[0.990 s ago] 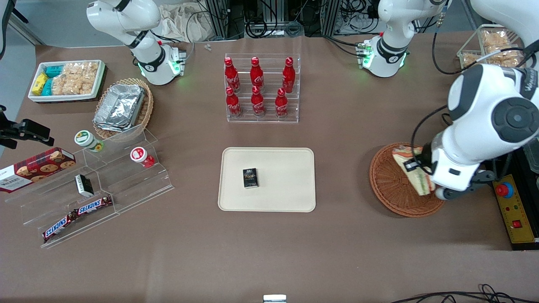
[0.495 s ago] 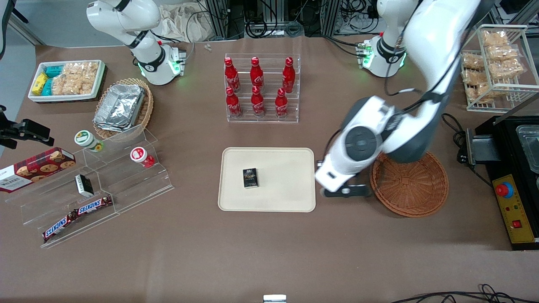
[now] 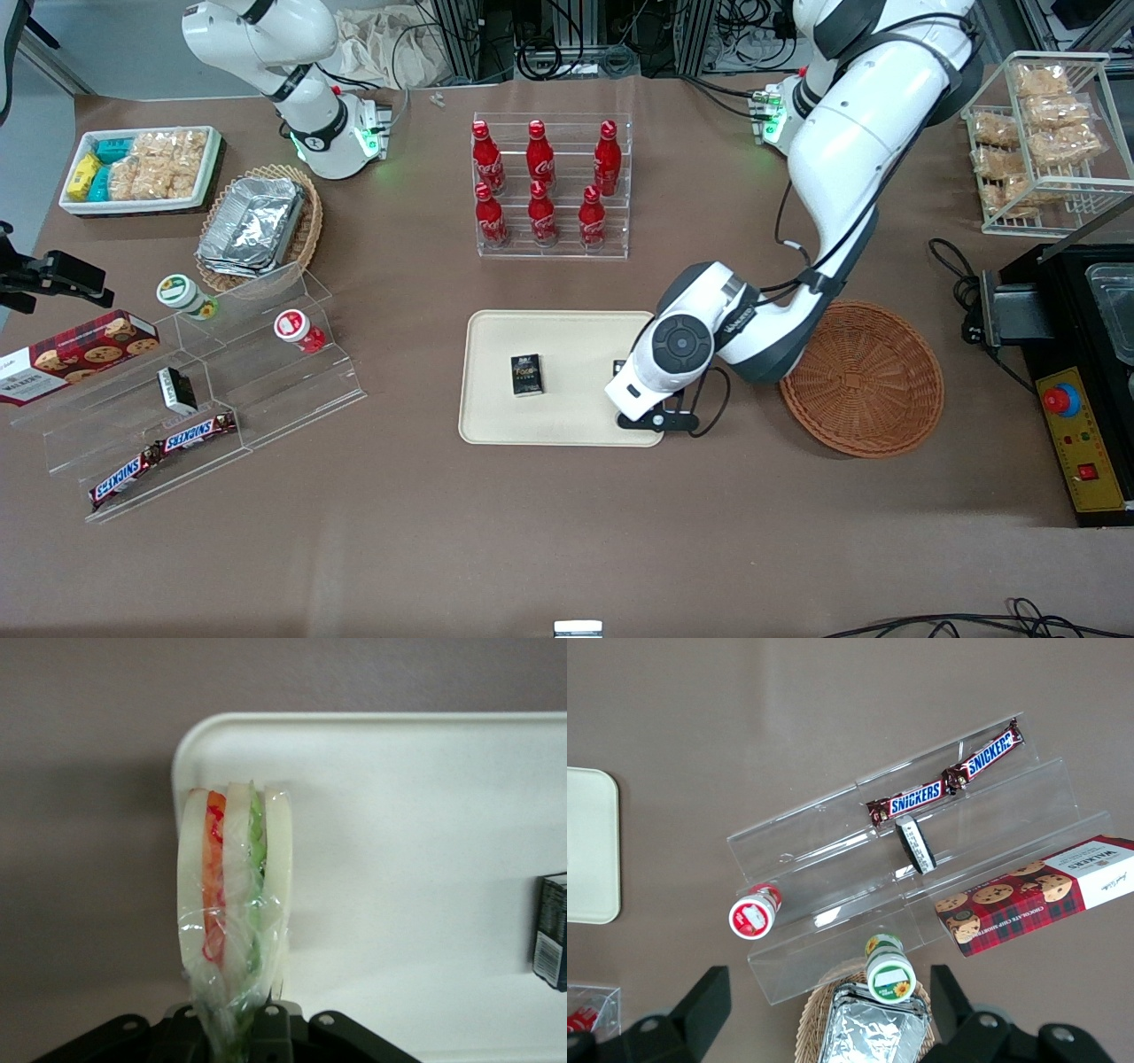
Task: Place sandwich from basket to tray
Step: 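Carry the sandwich over the cream tray and lower it down, then open the left gripper to release the sandwich on the tray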
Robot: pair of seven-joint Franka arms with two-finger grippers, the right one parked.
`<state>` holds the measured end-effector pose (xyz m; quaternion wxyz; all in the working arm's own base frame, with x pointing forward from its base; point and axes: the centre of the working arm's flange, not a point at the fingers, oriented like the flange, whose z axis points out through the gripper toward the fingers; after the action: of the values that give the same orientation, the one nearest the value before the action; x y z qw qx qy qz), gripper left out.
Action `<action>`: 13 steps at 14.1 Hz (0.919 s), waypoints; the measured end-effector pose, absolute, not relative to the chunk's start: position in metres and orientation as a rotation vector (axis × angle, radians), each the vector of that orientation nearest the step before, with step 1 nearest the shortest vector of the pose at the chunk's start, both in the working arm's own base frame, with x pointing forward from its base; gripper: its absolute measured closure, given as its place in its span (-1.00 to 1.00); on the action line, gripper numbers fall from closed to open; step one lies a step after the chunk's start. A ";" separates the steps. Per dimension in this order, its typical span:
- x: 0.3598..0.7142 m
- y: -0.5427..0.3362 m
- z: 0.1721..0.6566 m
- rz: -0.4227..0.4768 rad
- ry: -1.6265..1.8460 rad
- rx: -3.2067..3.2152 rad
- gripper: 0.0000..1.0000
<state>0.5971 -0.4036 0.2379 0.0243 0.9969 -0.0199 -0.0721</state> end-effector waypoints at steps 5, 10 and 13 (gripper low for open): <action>0.589 -0.419 0.224 -0.219 -0.068 3.074 0.67; 0.606 -0.396 0.260 -0.203 -0.027 3.110 0.00; 0.611 -0.359 0.340 -0.188 -0.006 3.188 -0.58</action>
<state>0.6111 -0.3593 0.3398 -0.0259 0.9979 -0.0020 -0.0587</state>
